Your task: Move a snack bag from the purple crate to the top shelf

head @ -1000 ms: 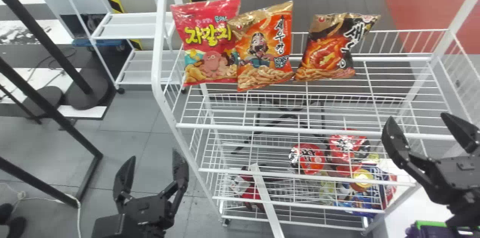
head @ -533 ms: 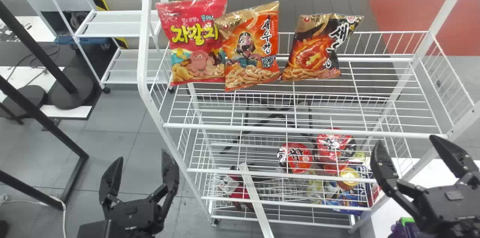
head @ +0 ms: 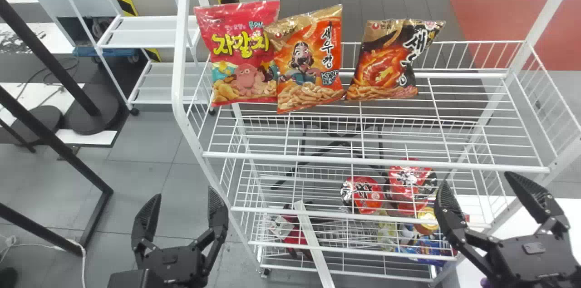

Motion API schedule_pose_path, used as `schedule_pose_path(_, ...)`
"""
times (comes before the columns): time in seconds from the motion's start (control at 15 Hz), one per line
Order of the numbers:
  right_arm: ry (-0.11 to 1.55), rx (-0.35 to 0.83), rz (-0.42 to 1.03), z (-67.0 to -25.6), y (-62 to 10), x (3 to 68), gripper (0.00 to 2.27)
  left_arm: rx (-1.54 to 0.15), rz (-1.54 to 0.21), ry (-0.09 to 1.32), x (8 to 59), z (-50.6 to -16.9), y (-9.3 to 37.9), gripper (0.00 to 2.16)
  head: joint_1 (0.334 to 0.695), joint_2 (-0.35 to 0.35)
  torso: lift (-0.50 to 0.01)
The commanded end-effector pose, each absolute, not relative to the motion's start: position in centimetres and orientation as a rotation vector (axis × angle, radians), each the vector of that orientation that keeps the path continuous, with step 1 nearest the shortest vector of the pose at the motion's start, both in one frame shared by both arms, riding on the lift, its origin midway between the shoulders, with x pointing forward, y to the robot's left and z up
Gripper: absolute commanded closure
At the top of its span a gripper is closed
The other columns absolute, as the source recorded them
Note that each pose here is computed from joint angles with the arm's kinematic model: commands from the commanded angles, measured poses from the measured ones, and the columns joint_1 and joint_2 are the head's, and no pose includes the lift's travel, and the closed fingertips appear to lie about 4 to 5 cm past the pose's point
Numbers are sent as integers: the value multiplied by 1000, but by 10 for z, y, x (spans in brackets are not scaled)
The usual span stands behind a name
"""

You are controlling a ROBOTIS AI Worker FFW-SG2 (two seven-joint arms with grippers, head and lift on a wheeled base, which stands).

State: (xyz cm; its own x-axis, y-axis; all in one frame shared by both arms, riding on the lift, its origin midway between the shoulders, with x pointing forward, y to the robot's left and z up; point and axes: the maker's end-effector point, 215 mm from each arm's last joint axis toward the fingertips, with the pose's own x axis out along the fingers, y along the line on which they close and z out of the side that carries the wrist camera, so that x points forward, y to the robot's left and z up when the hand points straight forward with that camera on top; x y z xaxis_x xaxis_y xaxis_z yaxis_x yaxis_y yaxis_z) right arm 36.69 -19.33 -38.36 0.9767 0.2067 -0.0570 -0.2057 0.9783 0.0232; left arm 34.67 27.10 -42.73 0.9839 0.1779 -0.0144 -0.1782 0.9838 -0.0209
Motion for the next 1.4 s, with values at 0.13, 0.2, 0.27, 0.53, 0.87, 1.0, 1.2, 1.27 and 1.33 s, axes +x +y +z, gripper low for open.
schedule_pose_path(0.13, 60, 23, 208, -384, -191, 367, 43, -24, 180, 13, 347, -427, 271, 124, 695, 128, -1)
schedule_pose_path(0.2, 60, 23, 208, -384, -191, 367, 43, -23, 180, 14, 346, -428, 271, 124, 695, 129, -1)
schedule_pose_path(0.27, 60, 22, 207, -384, -192, 367, 46, -23, 180, 16, 346, -429, 271, 124, 695, 129, -1)
schedule_pose_path(0.53, 62, 21, 209, -385, -191, 367, 60, -23, 182, 16, 346, -429, 271, 124, 695, 128, -1)
schedule_pose_path(0.87, 65, 20, 211, -386, -190, 366, 63, -23, 182, 16, 346, -429, 271, 124, 695, 130, -1)
schedule_pose_path(1.0, 65, 19, 214, -387, -188, 366, 63, -23, 182, 16, 346, -429, 271, 124, 695, 131, -1)
schedule_pose_path(1.2, 66, 14, 217, -387, -187, 365, 66, -22, 182, 17, 346, -430, 271, 124, 695, 134, -1)
schedule_pose_path(1.27, 66, 14, 217, -387, -187, 365, 66, -22, 182, 17, 346, -430, 271, 124, 695, 135, -1)
schedule_pose_path(1.33, 66, 14, 217, -387, -187, 365, 66, -22, 182, 18, 345, -430, 271, 124, 695, 136, -1)
